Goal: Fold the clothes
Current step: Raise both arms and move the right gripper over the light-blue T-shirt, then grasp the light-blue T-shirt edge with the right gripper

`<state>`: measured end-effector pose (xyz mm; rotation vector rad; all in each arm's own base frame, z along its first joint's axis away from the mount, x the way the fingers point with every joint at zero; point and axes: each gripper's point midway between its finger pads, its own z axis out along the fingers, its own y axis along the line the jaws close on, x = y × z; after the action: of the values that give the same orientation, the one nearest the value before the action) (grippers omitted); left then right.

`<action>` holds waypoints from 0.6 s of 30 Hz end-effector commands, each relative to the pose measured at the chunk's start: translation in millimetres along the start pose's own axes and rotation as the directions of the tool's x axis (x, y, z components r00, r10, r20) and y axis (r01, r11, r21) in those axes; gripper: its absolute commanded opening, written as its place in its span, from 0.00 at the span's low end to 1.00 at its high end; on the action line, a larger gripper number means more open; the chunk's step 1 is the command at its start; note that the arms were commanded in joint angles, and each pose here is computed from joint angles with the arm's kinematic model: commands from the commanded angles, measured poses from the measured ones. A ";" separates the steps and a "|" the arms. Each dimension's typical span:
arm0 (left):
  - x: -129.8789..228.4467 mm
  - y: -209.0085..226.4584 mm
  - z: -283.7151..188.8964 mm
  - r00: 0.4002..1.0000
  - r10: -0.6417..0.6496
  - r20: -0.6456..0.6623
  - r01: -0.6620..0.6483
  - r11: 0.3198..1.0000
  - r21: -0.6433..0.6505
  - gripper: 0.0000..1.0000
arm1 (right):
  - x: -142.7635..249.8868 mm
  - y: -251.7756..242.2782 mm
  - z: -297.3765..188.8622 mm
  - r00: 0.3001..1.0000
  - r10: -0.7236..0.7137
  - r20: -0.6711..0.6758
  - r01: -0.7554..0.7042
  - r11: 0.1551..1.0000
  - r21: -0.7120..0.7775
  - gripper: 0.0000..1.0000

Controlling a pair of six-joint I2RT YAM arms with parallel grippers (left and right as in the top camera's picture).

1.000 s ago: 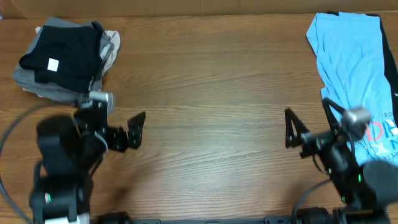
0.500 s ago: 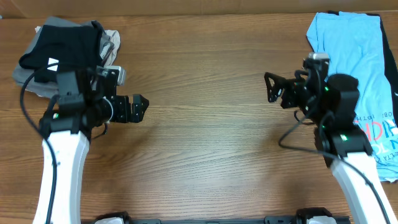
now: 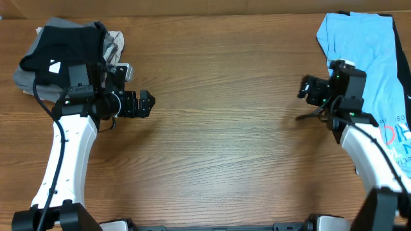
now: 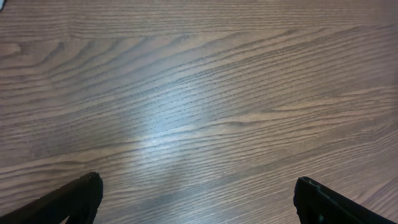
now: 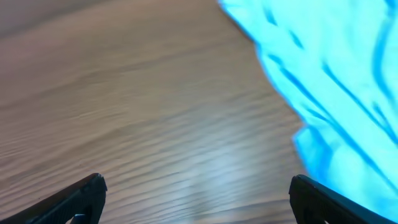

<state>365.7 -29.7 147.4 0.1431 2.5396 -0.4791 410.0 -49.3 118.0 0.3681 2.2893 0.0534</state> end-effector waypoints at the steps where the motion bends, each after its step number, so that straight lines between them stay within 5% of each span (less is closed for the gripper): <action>1: -8.8 -4.9 -3.0 0.999 0.037 0.021 -0.037 0.999 0.011 1.00 | 0.3 -37.2 19.9 0.999 0.032 -0.009 -0.031 0.991 0.127 0.96; 18: -13.1 -3.1 -2.9 0.999 0.038 0.037 -0.038 0.999 0.002 1.00 | 39.9 -106.0 50.8 0.989 0.109 -0.104 -0.071 0.945 0.318 0.81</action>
<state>368.8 -29.3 149.2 0.1463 2.5255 -0.4737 392.9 -136.0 45.9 0.6358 2.3911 -0.2130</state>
